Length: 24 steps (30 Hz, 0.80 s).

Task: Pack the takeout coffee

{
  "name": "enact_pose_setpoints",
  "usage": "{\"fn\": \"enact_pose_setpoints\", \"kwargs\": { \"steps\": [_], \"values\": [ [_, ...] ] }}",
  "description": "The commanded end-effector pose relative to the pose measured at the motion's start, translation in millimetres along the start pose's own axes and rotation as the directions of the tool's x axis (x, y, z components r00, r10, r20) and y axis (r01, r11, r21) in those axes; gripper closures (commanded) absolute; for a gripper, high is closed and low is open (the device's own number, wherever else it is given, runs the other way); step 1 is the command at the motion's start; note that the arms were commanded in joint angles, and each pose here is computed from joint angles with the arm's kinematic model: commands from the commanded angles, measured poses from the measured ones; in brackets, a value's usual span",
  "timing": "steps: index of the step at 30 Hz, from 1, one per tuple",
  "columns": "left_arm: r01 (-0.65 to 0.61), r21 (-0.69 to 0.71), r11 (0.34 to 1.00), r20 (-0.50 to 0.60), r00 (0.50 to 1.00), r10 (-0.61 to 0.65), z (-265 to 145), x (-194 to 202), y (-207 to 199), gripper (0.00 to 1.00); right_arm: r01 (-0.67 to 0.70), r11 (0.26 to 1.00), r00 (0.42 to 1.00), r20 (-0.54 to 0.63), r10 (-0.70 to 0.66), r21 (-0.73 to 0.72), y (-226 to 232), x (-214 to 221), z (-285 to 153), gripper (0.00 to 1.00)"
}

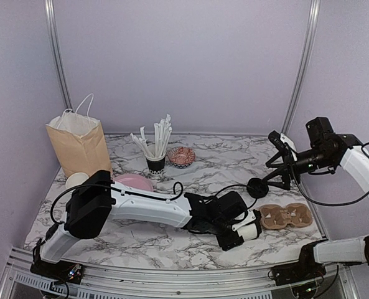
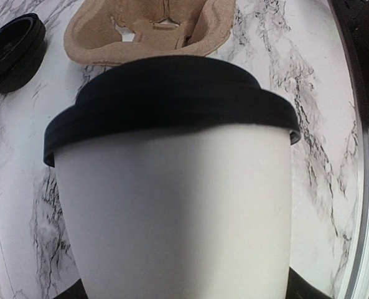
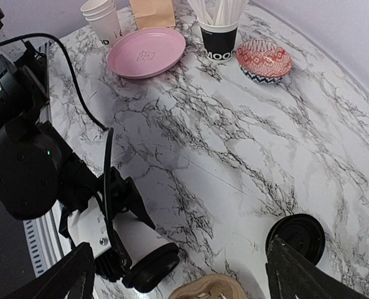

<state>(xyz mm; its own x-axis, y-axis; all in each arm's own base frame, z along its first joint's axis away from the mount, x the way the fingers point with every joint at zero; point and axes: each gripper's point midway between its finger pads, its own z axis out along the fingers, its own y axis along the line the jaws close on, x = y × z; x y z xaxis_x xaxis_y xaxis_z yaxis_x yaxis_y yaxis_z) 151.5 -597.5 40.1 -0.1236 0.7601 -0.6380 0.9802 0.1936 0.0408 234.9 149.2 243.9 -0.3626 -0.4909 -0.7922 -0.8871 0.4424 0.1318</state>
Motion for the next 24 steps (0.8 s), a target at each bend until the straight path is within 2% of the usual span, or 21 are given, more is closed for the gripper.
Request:
{"fn": "enact_pose_setpoints", "kwargs": {
  "steps": [1, 5, 10, 14, 17, 24],
  "values": [
    [-0.028, 0.081, 0.996, 0.133, 0.991, 0.017, -65, -26, -11, 0.26, 0.097, 0.993, 0.993, 0.076, -0.093, -0.062, 27, -14, -14, 0.04],
    [-0.064, 0.143, 0.988, 0.293, 0.956, 0.019, -122, -39, -25, 0.26, 0.201, 0.963, 0.972, 0.159, -0.173, -0.179, 62, -10, -19, 0.01],
    [-0.087, 0.161, 0.983, 0.421, 0.907, 0.012, -160, -42, -29, 0.26, 0.233, 0.924, 0.964, 0.199, -0.177, -0.302, 82, -5, -18, 0.01],
    [-0.1, 0.162, 0.982, 0.444, 0.896, 0.018, -167, -41, -29, 0.26, 0.252, 0.892, 0.958, 0.225, -0.176, -0.375, 95, -6, -15, 0.01],
    [-0.102, 0.156, 0.982, 0.451, 0.892, 0.021, -168, -43, -26, 0.26, 0.259, 0.878, 0.961, 0.197, -0.194, -0.401, 103, -7, -6, 0.01],
    [-0.113, 0.153, 0.982, 0.477, 0.878, 0.027, -173, -53, -25, 0.26, 0.282, 0.874, 0.957, 0.178, -0.228, -0.395, 109, -9, 7, 0.01]
  ]
}}
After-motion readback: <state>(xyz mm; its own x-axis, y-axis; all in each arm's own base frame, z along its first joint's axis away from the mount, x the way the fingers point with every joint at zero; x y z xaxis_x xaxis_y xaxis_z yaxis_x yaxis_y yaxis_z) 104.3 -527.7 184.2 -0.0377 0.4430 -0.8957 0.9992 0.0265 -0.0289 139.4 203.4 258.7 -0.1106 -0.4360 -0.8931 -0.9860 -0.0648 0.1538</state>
